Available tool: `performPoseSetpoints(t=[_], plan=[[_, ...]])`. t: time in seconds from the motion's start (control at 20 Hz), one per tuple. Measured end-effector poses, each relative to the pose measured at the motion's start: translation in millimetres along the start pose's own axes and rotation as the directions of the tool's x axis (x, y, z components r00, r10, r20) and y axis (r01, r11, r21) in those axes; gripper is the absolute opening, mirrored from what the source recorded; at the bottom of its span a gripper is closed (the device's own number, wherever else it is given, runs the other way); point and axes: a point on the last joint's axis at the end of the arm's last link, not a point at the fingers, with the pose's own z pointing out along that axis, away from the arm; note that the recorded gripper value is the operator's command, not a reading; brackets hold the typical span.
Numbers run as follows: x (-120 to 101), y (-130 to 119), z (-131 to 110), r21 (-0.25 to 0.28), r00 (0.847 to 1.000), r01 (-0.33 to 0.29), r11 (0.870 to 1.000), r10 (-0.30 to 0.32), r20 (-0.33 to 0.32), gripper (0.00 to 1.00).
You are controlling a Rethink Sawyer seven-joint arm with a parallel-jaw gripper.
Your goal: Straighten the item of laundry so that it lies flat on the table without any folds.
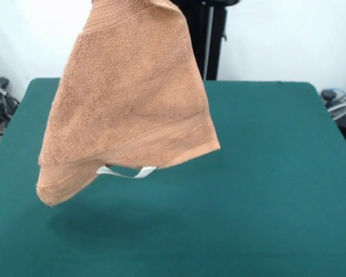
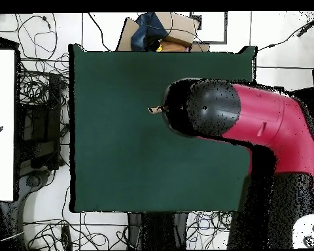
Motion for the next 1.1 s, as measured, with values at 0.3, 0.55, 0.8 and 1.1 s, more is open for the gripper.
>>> performPoseSetpoints(t=[0.3,0.55,0.8,1.1], plan=[[7,-10,-1,0.084,0.999,-0.016,0.996,0.014,0.03,0.0],[7,-21,2,0.167,0.997,-0.027,0.986,0.015,0.069,0.0],[4,-31,15,0.259,0.992,-0.035,0.965,0.003,0.124,0.0],[-1,-33,29,0.325,0.986,-0.039,0.945,-0.017,0.167,0.0]])
